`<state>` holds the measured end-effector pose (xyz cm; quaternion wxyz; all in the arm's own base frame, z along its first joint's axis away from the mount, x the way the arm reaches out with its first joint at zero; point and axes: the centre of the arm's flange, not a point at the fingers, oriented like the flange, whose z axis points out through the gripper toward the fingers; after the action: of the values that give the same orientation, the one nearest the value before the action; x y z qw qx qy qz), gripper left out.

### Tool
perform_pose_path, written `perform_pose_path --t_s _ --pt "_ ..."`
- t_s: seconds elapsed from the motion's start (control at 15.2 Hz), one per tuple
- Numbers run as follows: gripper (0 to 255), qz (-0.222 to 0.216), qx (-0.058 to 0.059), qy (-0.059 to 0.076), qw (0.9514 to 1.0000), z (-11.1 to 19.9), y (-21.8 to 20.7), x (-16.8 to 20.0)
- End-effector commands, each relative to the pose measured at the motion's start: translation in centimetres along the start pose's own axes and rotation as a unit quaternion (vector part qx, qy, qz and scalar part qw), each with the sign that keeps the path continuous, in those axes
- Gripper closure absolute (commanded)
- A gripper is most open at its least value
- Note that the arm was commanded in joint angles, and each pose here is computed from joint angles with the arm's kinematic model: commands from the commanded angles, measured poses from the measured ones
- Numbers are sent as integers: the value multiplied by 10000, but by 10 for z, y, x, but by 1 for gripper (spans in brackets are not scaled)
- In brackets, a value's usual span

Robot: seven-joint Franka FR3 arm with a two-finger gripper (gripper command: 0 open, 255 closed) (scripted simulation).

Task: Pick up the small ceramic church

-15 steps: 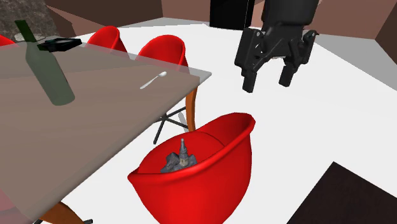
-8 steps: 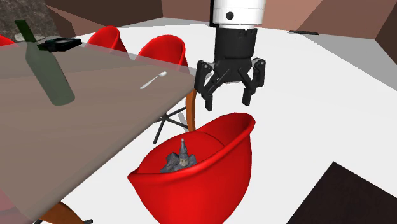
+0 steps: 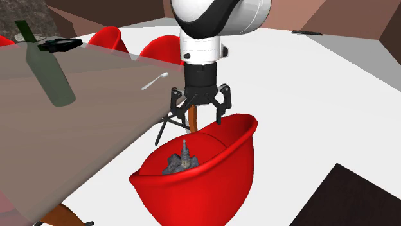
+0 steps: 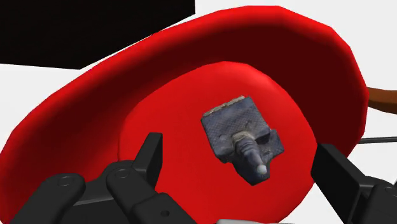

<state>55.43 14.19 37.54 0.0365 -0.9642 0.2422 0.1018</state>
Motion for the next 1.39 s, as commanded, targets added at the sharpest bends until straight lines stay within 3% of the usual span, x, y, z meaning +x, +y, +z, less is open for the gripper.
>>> perform_pose_path --t_s 0.0,0.4,1.06,1.12,1.32 --pt "0 171 -29 -87 9998 19 -13 17" --pt "0 657 -111 -338 9972 74 -48 69" --pt "0 657 -111 -338 9972 113 -47 78" --pt "255 657 -111 -338 9972 113 -47 78" --pt "255 657 -111 -338 9972 113 -47 78"
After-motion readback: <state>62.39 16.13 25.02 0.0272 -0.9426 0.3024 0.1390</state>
